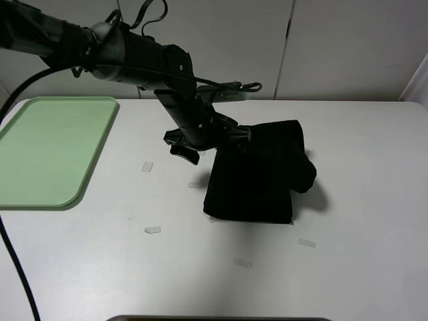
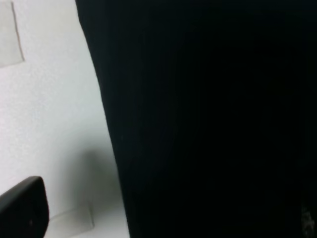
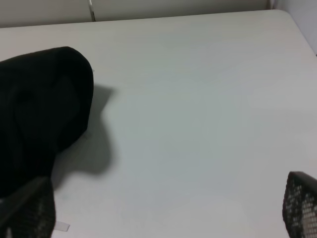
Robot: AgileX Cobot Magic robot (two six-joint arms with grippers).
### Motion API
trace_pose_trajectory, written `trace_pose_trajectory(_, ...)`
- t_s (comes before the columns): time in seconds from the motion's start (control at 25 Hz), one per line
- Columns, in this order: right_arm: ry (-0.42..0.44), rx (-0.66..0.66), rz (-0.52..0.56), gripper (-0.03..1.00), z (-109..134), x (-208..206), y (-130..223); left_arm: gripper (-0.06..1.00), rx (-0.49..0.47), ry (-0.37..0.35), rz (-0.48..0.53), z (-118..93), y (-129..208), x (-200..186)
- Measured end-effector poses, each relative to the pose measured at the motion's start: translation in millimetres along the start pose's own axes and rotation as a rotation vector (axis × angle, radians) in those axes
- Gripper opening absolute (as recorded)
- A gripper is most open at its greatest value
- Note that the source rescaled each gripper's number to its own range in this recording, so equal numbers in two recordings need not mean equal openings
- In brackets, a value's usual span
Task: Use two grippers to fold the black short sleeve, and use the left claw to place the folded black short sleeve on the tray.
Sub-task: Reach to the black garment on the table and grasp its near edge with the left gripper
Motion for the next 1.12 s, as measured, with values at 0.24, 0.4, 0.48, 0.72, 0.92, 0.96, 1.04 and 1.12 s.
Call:
trace_pose_trajectory(0.24, 0.000, 0.000, 0.000, 1.00, 0.0, 0.0, 0.0, 1.00, -0.022, -0.003, -0.012, -6.3, 4.0, 22.7)
trace_pose_trajectory(0.4, 0.000, 0.000, 0.000, 1.00, 0.0, 0.0, 0.0, 1.00, -0.033, 0.004, -0.030, -10.4, 5.1, 34.9)
trace_pose_trajectory(0.48, 0.000, 0.000, 0.000, 1.00, 0.0, 0.0, 0.0, 1.00, -0.055, 0.013, -0.031, -10.8, 5.5, 40.6)
trace_pose_trajectory(0.72, 0.000, 0.000, 0.000, 1.00, 0.0, 0.0, 0.0, 0.99, -0.047, 0.024, -0.079, -20.0, 2.4, 47.2)
trace_pose_trajectory(0.92, 0.000, 0.000, 0.000, 1.00, 0.0, 0.0, 0.0, 0.84, -0.044, 0.028, -0.093, -23.7, 2.7, 51.2)
trace_pose_trajectory(0.96, 0.000, 0.000, 0.000, 1.00, 0.0, 0.0, 0.0, 0.80, -0.047, 0.031, -0.094, -24.9, 2.9, 51.4)
trace_pose_trajectory(1.04, 0.000, 0.000, 0.000, 1.00, 0.0, 0.0, 0.0, 0.72, -0.049, 0.033, -0.092, -25.7, 3.5, 51.9)
trace_pose_trajectory(1.12, 0.000, 0.000, 0.000, 1.00, 0.0, 0.0, 0.0, 0.63, -0.047, 0.034, -0.092, -26.8, 3.8, 52.1)
Point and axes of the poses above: a point on each arm's last joint axis where the gripper is mounted, x pointing out along that axis toward the gripper, z along the wrist's bending axis when the last joint is at zero, y = z × x, the point moved 3 cm from there along x, pointing out along that axis toward the gripper, and after that the axes turned 10 degrees about x, right-handed, at the moved point
